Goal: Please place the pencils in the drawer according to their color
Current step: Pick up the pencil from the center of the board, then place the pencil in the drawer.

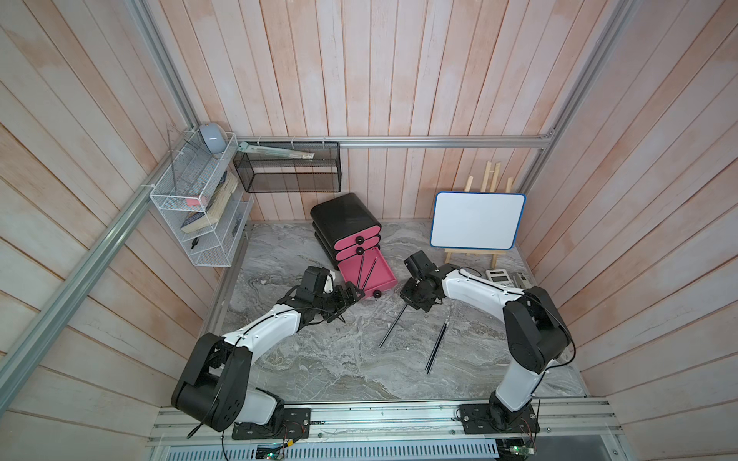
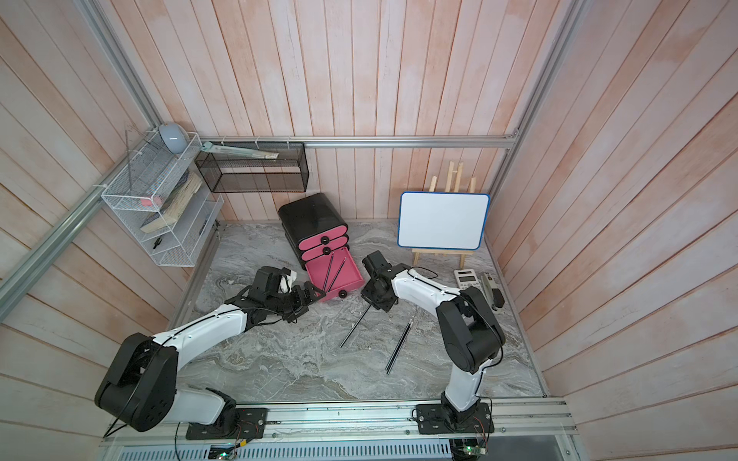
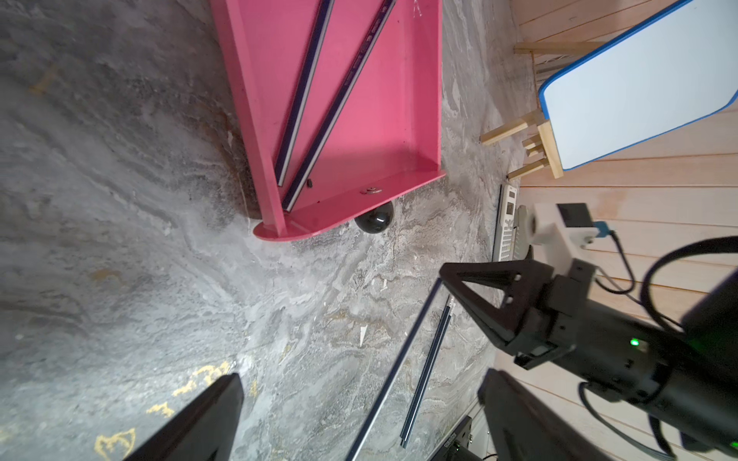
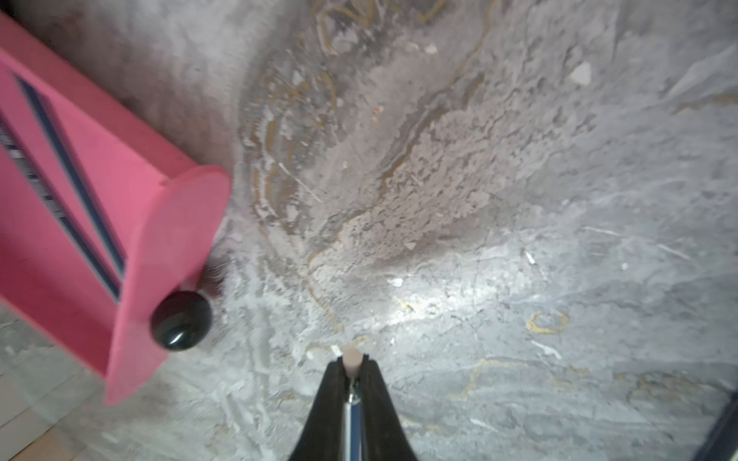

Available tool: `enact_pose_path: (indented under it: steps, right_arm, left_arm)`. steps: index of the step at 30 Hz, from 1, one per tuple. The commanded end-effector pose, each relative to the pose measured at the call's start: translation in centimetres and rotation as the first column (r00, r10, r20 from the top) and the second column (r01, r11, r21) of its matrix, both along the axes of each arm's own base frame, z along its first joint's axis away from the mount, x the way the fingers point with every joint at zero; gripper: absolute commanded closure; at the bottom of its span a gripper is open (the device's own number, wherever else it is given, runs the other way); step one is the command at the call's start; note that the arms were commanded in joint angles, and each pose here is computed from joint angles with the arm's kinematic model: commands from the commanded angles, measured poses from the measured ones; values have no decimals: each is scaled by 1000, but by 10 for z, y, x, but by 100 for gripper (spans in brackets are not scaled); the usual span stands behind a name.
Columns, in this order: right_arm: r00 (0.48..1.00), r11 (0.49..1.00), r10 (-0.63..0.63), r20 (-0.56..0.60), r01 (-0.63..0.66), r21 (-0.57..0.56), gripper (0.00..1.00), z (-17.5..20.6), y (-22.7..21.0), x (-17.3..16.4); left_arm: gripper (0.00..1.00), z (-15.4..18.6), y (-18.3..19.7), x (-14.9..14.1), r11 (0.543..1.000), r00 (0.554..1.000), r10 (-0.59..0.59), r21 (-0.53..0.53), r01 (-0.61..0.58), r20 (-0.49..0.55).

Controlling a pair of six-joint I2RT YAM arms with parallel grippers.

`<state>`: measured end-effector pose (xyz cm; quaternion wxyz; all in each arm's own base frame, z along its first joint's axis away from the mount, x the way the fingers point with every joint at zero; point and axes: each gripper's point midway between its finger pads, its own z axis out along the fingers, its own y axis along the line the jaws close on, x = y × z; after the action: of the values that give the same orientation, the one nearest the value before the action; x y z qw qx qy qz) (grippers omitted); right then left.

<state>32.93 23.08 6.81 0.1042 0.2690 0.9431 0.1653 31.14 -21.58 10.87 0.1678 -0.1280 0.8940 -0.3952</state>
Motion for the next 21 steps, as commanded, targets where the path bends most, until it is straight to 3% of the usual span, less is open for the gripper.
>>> enact_pose_path:
  steps: [1, 13, 21]
  right_arm:
    - [997, 999, 1, 71, -4, 52, 100, 27, 5, 15]
    - [977, 988, -33, 213, 0, 151, 100, 77, 34, 92]
    - [958, 992, -80, 277, 49, 117, 100, 82, 30, 149]
  left_arm:
    - [0, 0, 4, -1, 1000, 1000, 17, -3, -17, -13]
    - [1, 15, 13, 13, 999, 999, 51, -16, -50, 12]
    - [1, 25, 25, 18, 998, 997, 69, -15, -69, 29]
